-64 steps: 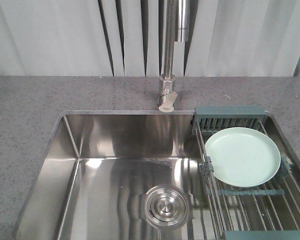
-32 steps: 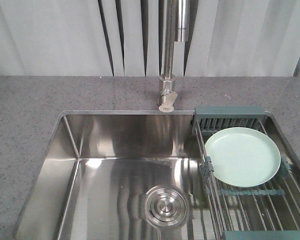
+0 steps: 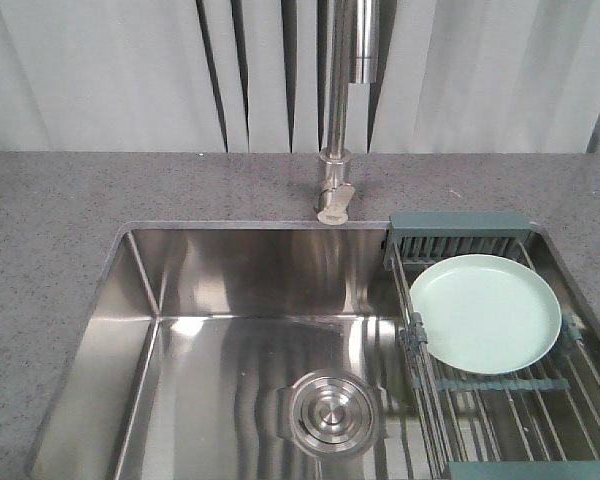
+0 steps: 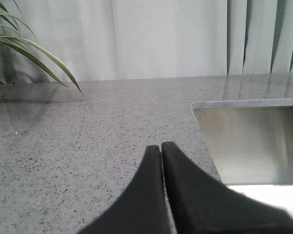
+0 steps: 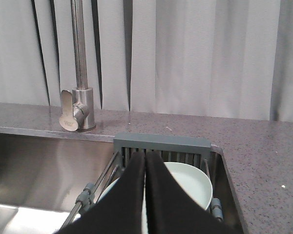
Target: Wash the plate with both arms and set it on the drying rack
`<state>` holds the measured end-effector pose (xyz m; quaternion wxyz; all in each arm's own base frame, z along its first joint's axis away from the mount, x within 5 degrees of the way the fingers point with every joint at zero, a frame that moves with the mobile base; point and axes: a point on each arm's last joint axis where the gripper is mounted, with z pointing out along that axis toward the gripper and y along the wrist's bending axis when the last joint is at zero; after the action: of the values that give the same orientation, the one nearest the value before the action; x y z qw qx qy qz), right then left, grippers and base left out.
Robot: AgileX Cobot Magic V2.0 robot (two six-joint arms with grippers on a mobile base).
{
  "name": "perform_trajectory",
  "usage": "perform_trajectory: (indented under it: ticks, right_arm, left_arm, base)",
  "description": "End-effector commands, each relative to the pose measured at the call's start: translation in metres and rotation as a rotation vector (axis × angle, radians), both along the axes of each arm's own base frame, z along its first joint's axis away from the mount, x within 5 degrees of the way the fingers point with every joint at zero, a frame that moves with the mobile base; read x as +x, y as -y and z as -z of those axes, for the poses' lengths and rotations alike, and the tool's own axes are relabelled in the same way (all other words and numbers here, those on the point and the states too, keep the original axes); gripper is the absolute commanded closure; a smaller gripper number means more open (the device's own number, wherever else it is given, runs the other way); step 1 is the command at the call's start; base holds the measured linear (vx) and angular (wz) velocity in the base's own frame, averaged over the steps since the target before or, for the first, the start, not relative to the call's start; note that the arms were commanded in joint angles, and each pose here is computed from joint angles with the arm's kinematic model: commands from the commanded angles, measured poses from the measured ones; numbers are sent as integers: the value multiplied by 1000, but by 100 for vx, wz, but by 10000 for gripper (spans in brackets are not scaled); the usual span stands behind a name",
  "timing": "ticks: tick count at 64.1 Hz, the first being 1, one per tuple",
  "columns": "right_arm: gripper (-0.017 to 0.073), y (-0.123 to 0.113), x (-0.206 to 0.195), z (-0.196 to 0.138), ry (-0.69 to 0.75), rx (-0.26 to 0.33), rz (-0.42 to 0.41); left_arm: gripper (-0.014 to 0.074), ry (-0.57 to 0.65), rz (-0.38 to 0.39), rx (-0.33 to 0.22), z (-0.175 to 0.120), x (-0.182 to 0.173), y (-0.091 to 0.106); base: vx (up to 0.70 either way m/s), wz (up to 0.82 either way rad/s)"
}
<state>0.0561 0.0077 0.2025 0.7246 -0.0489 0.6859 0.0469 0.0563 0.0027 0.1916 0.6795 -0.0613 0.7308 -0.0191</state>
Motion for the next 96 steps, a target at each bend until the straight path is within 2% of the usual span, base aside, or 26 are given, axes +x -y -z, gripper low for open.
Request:
perform_trajectory:
  ticks: [1, 66, 70, 72, 77, 83, 88, 96]
  right_arm:
    - [564, 0, -1, -6, 82, -6, 3]
    - [564, 0, -1, -6, 82, -6, 3]
    - [564, 0, -1, -6, 82, -6, 3]
    - [564, 0, -1, -6, 82, -6, 3]
    - [564, 0, -1, -6, 82, -6, 3]
    - [564, 0, -1, -6, 82, -6, 3]
    - [564, 0, -1, -6, 82, -6, 3]
    - [564, 0, -1, -6, 82, -6, 3]
  left_arm:
    - [600, 116, -9, -3, -16, -2, -1]
    - [600, 116, -8, -8, -16, -2, -1]
    - [600, 120, -7, -73, -16, -2, 0]
    - [600, 125, -6, -133, -16, -2, 0]
    - [600, 138, -1, -364, -17, -2, 1]
    - [600, 164, 8, -702, -20, -2, 2]
    - [600, 182, 13, -897, -21, -3, 2]
    - [600, 227, 14, -1102, -24, -3, 0]
  base:
    - [0, 0]
    - [0, 0]
    - [0, 0]
    - [0, 0]
    - [0, 0]
    - [0, 0]
    - [0, 0]
    - [0, 0]
